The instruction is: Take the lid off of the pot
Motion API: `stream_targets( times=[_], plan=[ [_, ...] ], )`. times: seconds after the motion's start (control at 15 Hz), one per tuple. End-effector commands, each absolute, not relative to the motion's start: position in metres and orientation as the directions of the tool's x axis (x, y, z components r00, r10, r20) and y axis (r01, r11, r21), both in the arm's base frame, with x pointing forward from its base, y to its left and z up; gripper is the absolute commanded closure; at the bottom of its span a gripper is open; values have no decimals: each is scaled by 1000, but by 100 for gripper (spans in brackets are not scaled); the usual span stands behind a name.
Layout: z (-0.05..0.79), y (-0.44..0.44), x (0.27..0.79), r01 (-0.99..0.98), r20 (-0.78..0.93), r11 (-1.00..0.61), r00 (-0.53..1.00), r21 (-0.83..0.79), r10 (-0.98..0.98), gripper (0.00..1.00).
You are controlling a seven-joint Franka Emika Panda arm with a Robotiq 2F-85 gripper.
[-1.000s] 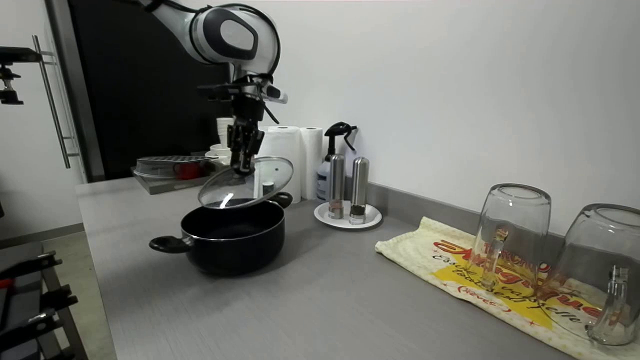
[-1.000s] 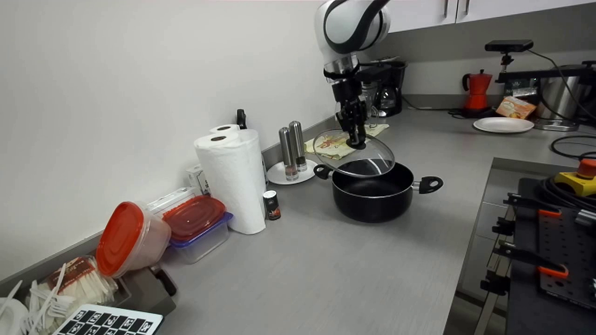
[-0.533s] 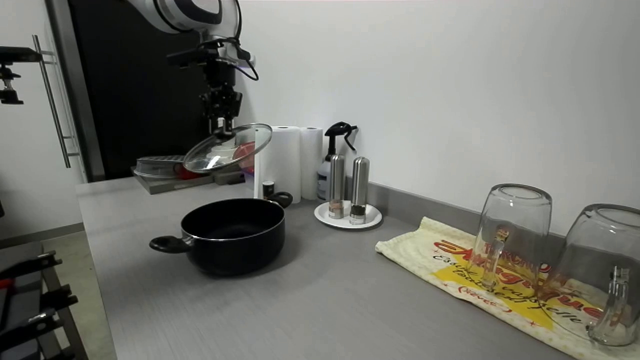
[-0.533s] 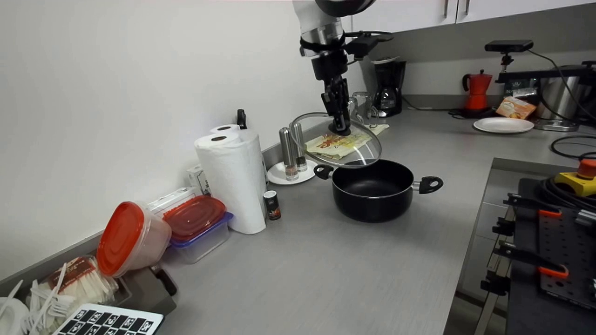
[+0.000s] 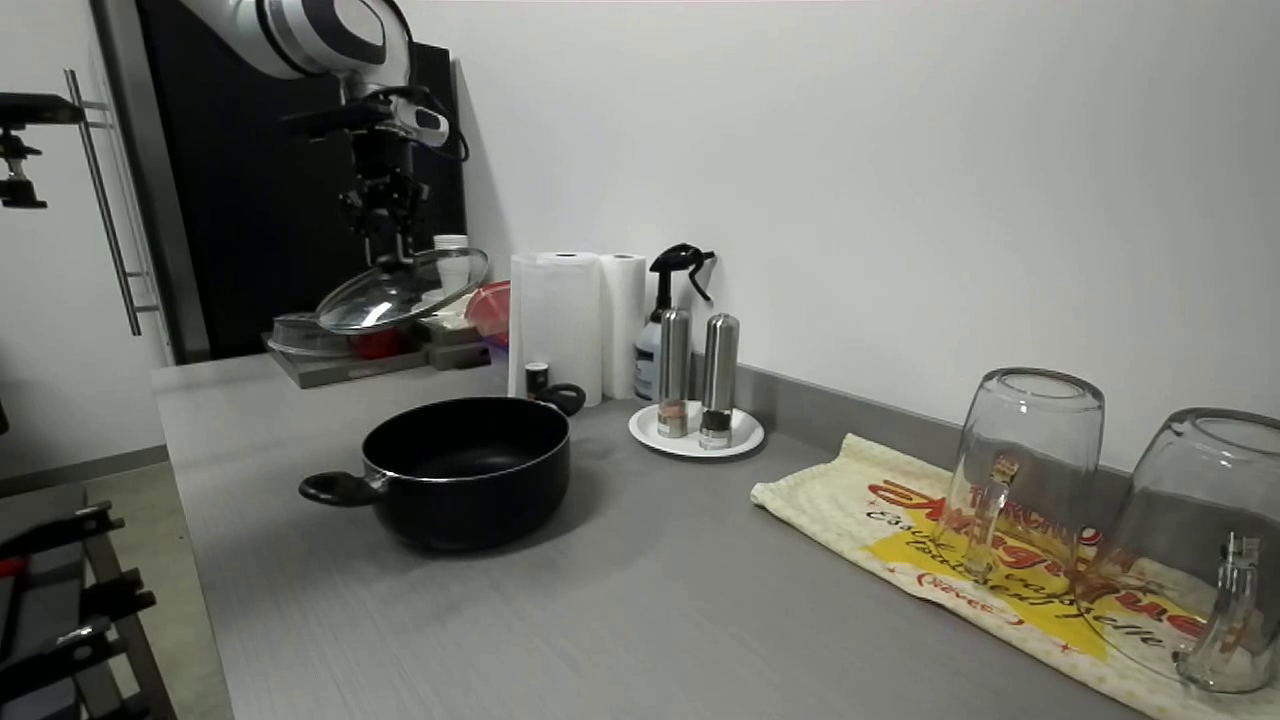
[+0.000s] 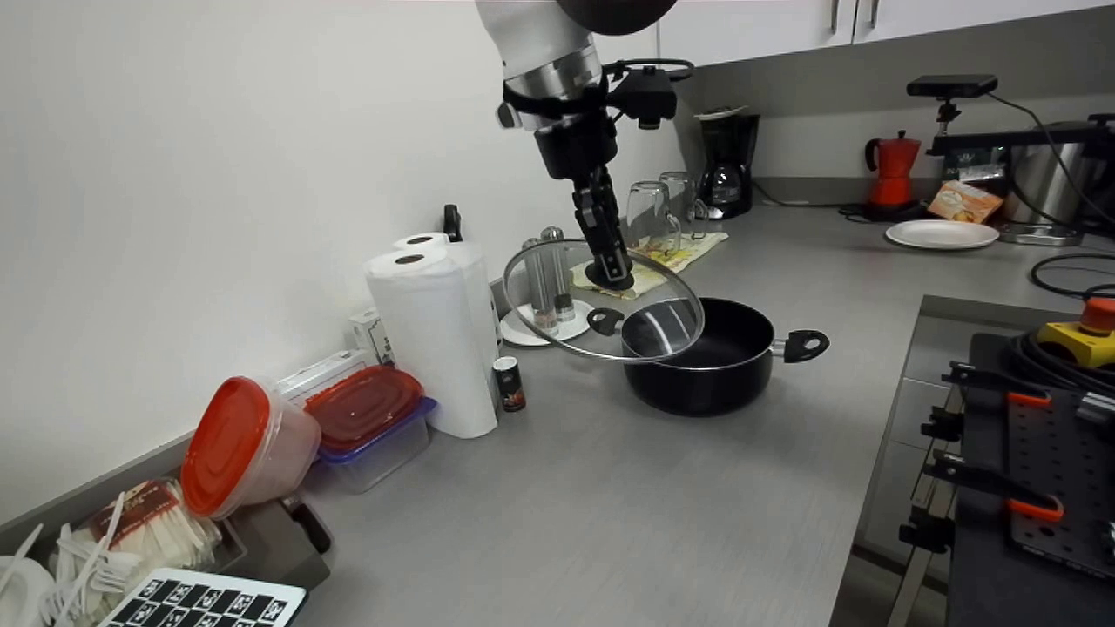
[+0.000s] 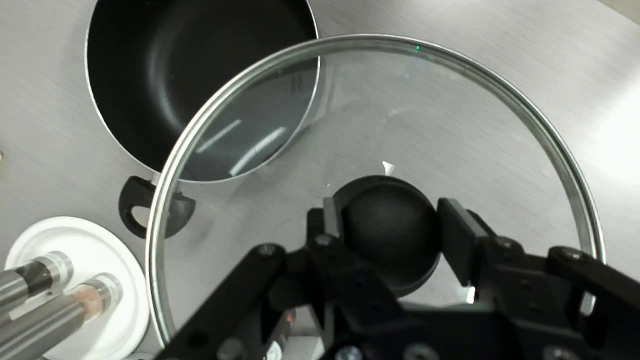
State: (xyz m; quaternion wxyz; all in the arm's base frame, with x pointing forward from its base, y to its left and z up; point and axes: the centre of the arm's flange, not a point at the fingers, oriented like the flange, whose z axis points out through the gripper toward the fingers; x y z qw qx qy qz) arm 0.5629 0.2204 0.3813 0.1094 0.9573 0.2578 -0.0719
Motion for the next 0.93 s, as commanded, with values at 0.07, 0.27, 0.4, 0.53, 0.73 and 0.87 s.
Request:
stream_targets(
  times=[0.07, 0.27, 0.4, 0.53, 0.73, 0.87],
  plan=[
    [352, 282, 570, 632, -293, -749, 768, 199, 570, 75],
    [315, 315, 568, 691, -362, -695, 710, 198, 603, 75],
    [290, 333, 568, 723, -407, -665, 673, 188, 617, 75],
    [271, 349, 566, 765, -456, -628, 614, 142, 644, 75],
    [251, 372, 565, 815, -508, -575, 527, 74, 681, 75],
    [242, 384, 565, 835, -526, -549, 488, 47, 697, 75]
  ],
)
